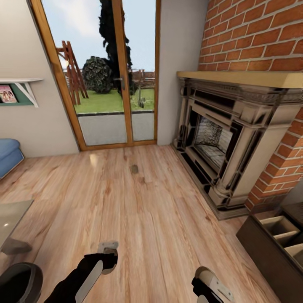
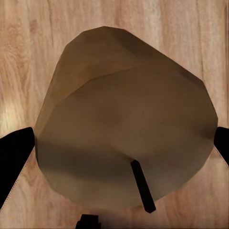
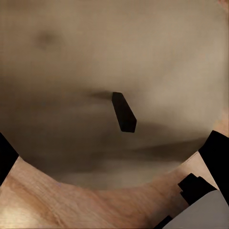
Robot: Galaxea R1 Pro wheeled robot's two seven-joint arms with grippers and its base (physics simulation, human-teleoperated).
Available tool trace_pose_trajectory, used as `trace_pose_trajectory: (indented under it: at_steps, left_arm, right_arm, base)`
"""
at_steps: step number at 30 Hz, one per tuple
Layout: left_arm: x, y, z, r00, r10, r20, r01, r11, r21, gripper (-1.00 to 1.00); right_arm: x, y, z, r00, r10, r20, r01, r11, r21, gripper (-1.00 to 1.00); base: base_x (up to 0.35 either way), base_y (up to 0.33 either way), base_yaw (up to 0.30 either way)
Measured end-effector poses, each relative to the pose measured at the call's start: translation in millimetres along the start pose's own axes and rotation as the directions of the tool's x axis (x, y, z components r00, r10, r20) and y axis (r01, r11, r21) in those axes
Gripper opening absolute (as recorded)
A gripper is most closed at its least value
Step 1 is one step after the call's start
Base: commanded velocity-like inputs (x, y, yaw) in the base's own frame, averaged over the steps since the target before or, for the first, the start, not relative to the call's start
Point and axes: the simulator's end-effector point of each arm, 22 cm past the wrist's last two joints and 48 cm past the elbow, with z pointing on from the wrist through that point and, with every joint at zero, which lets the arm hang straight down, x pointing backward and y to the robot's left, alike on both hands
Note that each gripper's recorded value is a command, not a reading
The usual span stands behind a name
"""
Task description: Place each of the two pumpkins and all three candles from the living room inside a cabinet in the living room (use any cabinet), then make sure every cabinet is closed, and position the cauldron so it is next to a table in the living room.
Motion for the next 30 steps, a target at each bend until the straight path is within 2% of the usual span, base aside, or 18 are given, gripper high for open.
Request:
trace_pose_trajectory:
  at_steps: [9,30]
  left_arm:
    - [-0.3,0.1,0.2,1.0,0.0,0.0,0.0,1.0,0.0,-1.0]
    - [-0.2,0.1,0.4,1.0,0.0,0.0,0.0,1.0,0.0,-1.0]
  right_arm:
    - [0.1,-0.1,0.2,1.0,0.001,-0.001,-0.001,1.0,0.0,-1.0]
    - [0.1,-0.8,0.6,1.0,0.006,-0.003,-0.006,1.0,0.002,-1.0]
  base:
    - [0.237,0.073,-0.276]
    - [0.101,0.001,-0.28]
